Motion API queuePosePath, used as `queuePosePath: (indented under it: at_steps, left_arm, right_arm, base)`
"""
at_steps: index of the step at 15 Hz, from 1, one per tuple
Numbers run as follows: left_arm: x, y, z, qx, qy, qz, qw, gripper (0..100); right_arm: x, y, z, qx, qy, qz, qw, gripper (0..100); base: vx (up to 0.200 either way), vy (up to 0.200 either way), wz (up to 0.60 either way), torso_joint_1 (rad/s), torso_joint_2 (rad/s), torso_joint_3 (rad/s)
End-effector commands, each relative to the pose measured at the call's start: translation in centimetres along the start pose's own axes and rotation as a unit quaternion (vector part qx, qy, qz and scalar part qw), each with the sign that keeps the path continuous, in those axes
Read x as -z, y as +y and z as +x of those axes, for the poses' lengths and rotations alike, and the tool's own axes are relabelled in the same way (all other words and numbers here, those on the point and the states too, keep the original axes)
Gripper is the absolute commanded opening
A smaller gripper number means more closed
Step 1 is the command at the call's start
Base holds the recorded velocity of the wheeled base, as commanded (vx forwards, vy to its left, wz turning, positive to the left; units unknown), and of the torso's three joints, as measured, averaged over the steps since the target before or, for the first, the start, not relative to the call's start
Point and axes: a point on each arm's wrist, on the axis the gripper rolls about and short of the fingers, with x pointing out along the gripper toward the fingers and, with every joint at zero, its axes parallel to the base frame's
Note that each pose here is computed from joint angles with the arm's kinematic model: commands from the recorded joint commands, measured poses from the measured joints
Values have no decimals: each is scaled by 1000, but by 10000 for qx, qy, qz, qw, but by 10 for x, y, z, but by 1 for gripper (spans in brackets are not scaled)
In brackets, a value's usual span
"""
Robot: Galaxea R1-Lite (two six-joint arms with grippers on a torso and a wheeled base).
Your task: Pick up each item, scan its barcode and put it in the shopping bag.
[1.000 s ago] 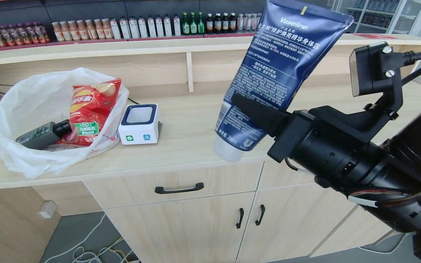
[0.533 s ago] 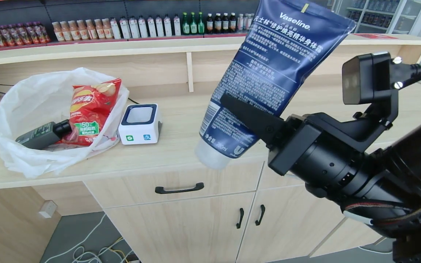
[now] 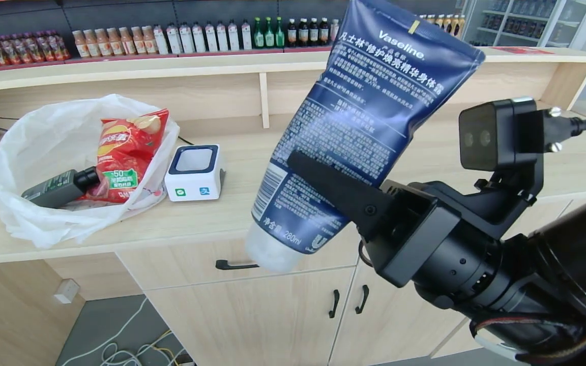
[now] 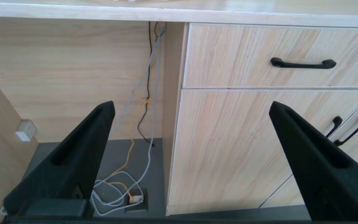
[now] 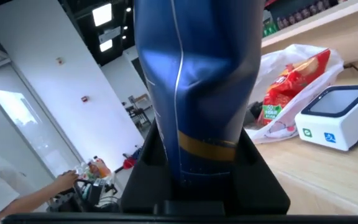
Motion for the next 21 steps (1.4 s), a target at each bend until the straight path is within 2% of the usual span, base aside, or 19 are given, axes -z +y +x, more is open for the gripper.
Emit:
queuePosePath:
  at_steps: [1,11,15,21]
  left_arm:
    - [0,0,0,6,-3,-2,10000,100]
    - [0,0,0,-1,-3,6,10000,100]
    - [0,0,0,-1,-3,-2,10000,100]
    - [0,0,0,-1,-3,-2,10000,100]
  right_arm:
    - [6,-1,-1,29,106,67,9999,0]
    - [-5,5,-9,2,-13,858,9963,0]
    - [-16,3,-27,187,-78,1022,9946,0]
    - [-27,13,-40,127,-173,1145,9932,0]
  base:
    - [0,0,0,0,0,0]
    - [0,0,0,0,0,0]
    - [0,0,0,0,0,0]
    - [0,0,0,0,0,0]
